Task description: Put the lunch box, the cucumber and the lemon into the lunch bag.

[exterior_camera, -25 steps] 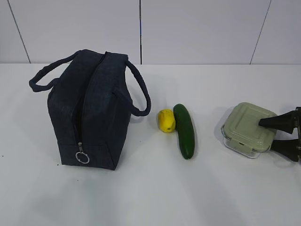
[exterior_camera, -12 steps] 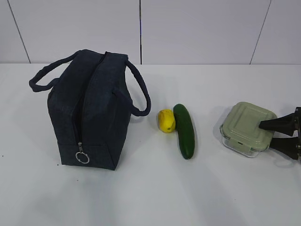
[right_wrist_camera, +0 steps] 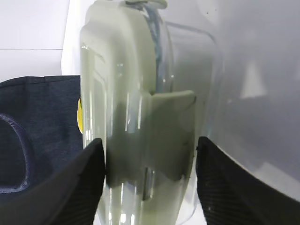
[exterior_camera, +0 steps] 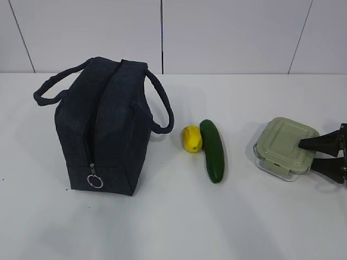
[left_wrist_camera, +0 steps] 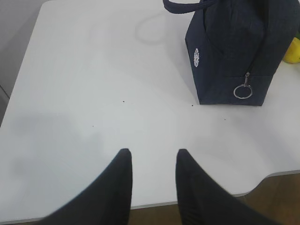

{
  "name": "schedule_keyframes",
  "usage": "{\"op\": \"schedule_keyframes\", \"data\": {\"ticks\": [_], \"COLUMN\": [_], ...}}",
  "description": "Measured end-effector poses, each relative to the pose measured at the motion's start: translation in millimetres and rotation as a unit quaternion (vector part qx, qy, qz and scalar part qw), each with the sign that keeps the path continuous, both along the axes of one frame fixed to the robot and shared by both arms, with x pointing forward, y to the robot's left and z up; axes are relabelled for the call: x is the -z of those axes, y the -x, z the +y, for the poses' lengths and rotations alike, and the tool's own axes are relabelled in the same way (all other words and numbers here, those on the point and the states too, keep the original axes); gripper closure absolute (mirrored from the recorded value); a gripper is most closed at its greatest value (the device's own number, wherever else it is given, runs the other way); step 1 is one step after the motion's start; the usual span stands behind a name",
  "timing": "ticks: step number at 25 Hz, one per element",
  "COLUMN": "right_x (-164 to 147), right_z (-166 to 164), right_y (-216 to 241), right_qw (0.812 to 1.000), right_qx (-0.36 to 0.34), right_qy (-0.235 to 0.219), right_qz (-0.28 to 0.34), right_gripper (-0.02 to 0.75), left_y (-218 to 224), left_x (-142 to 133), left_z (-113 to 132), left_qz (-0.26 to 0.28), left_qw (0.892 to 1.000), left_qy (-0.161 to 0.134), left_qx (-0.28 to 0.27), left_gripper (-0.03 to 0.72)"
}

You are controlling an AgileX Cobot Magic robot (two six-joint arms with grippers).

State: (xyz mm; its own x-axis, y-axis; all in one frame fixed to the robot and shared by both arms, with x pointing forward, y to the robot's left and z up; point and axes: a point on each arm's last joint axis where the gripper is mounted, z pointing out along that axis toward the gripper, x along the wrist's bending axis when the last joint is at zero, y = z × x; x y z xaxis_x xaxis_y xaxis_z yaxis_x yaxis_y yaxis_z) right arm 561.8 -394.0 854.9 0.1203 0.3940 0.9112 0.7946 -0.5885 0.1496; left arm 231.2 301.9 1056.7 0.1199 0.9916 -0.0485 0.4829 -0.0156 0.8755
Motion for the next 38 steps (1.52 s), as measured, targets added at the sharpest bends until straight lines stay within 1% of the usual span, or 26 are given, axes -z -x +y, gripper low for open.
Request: {"op": "schedule_keyframes", "data": {"ticks": [2,3,22,27,38], "right_x": [0.0,0.0,0.4,-0.4,-0.5], "right_z": [0.0,0.0,0.5,0.8,0.9], "right_y": [0.0,0.0,0.9,0.8,0.8], "right_qw": [1.000,1.000,1.000,1.000,1.000], "right_qx": [0.000,0.000,-0.009,-0.013,-0.016], "right_qy": [0.000,0.000,0.005,0.003,0.004], "right_qz": [0.000,0.000,0.000,-0.003,-0.004], "right_gripper": [0.260,0.260,0.262,0.320,0.326], "left_y": [0.0,0.0,0.0,0.0,0.0], "left_x": [0.0,0.0,0.0,0.0,0.0], "left_z": [0.0,0.0,0.0,0.0,0.0], "left_qz": [0.000,0.000,0.000,0.000,0.000], "left_qw": [1.000,1.000,1.000,1.000,1.000], "left_qy": [0.000,0.000,0.000,0.000,0.000], "left_qx": [0.000,0.000,0.000,0.000,0.000], "left_gripper": [0.449,0.433,0.443,0.443,0.444]}}
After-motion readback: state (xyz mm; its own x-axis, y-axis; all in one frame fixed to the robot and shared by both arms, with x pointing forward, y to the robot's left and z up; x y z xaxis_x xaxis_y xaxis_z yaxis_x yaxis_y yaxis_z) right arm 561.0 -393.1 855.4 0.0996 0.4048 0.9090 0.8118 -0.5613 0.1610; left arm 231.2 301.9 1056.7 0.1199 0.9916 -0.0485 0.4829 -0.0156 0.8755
